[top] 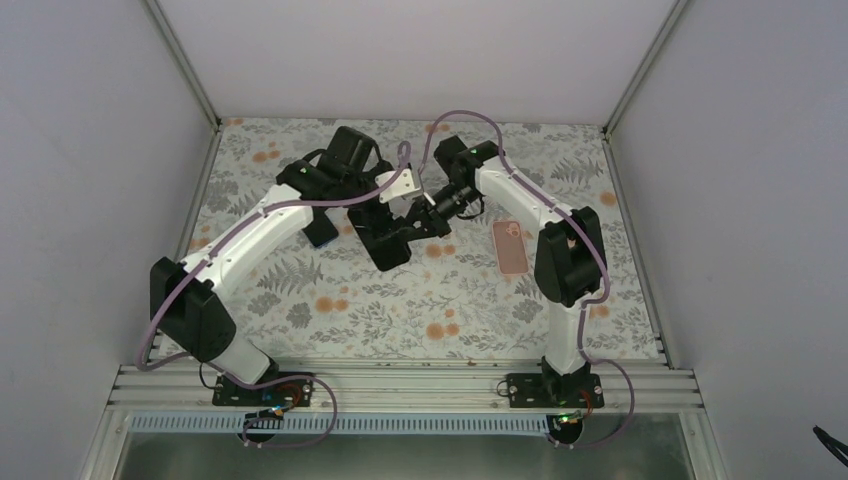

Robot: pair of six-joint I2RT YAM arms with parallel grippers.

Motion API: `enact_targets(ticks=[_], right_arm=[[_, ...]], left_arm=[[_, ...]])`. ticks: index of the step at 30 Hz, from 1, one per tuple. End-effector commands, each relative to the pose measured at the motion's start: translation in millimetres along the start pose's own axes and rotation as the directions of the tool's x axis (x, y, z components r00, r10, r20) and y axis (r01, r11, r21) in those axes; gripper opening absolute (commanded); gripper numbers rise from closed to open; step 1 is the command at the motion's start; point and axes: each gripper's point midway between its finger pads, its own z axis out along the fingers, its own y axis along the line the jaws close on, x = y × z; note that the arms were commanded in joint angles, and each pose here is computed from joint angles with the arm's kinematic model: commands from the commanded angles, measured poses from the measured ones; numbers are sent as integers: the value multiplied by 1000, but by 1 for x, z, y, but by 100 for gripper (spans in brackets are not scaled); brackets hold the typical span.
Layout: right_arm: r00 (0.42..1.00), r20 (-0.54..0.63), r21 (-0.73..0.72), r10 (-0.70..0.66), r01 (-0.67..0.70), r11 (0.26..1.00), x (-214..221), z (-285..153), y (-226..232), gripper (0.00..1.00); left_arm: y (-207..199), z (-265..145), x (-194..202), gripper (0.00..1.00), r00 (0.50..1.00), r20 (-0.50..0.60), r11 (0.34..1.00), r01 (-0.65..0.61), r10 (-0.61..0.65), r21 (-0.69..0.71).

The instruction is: Take the phone out of the phone case

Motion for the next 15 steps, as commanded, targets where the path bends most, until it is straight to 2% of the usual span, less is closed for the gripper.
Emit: enact_targets(ticks=[1,7,12,15], right_arm=[[994,95,-25,54,-52,998,-21,-11,5,4],[980,156,123,125,-145,982,-27,-40,-40,4],[973,184,205,140,-177,963,-30,-69,-66,4],[958,250,253,140,-205,946,-41,-95,-80,4]], left_arm=[[21,-48,-64,100,964,178,964,-159,198,-211],[27,-61,-63,100,964,172,945,-147,203,-293],[37,-66,-51,100,969,102,917,-175,225,-359],[40,-67,-50,100,968,116,908,-165,225,-384]])
